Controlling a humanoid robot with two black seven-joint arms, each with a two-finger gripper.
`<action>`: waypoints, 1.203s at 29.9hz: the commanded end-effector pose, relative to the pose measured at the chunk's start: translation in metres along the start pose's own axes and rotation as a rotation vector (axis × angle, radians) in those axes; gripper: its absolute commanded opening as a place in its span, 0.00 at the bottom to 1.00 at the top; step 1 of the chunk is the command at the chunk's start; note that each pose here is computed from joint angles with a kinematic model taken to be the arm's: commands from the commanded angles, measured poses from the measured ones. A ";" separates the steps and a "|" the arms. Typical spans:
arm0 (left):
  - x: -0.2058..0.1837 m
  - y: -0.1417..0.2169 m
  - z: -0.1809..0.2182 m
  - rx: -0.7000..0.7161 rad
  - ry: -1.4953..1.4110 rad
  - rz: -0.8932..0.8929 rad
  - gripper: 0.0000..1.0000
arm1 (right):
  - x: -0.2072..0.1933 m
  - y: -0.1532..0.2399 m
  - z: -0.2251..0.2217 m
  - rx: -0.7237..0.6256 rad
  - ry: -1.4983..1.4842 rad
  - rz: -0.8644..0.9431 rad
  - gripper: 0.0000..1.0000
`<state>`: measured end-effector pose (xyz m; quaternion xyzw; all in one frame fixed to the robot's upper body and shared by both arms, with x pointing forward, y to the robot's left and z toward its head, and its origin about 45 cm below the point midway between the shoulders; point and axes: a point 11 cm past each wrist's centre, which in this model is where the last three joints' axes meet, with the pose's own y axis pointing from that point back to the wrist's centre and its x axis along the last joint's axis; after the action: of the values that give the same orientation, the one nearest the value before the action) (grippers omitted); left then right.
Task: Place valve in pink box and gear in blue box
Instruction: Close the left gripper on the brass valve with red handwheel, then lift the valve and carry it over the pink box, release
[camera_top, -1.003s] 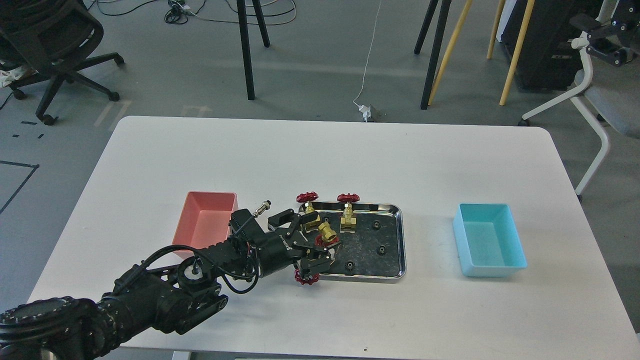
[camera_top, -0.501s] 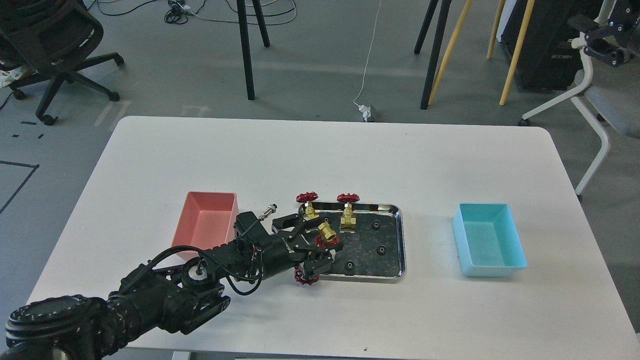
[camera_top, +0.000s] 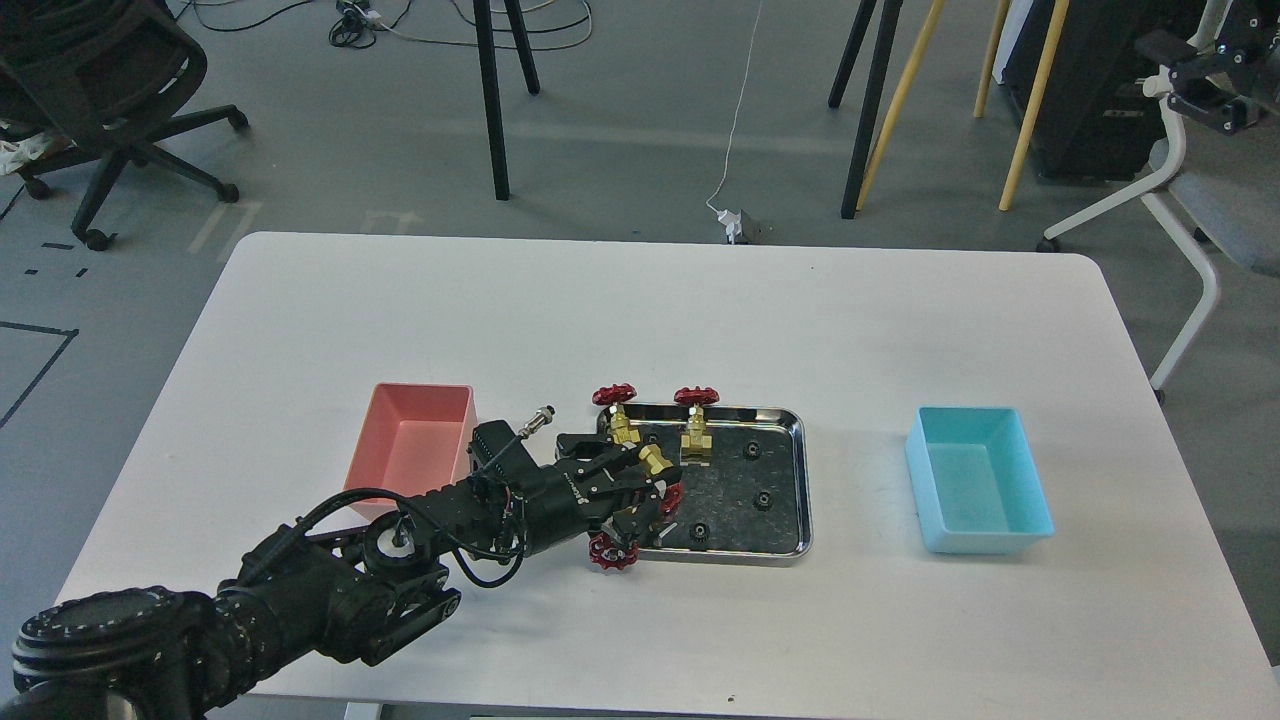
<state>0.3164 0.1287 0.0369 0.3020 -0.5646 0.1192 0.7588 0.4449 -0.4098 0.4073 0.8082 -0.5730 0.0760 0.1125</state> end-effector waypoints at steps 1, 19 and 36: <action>0.005 -0.001 0.000 0.000 0.007 0.014 0.15 | 0.001 0.000 0.002 -0.007 0.015 0.002 0.99; 0.059 0.110 -0.085 0.160 0.052 0.117 0.17 | -0.004 -0.032 -0.017 0.043 -0.013 -0.004 0.99; 0.020 0.206 -0.111 0.303 0.065 -0.014 0.19 | -0.023 -0.059 -0.017 0.052 -0.030 -0.024 0.99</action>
<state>0.3099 0.3527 0.1093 0.4093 -0.5226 0.2078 0.7185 0.4920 -0.3677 0.4117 0.8175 -0.5644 0.0768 0.0849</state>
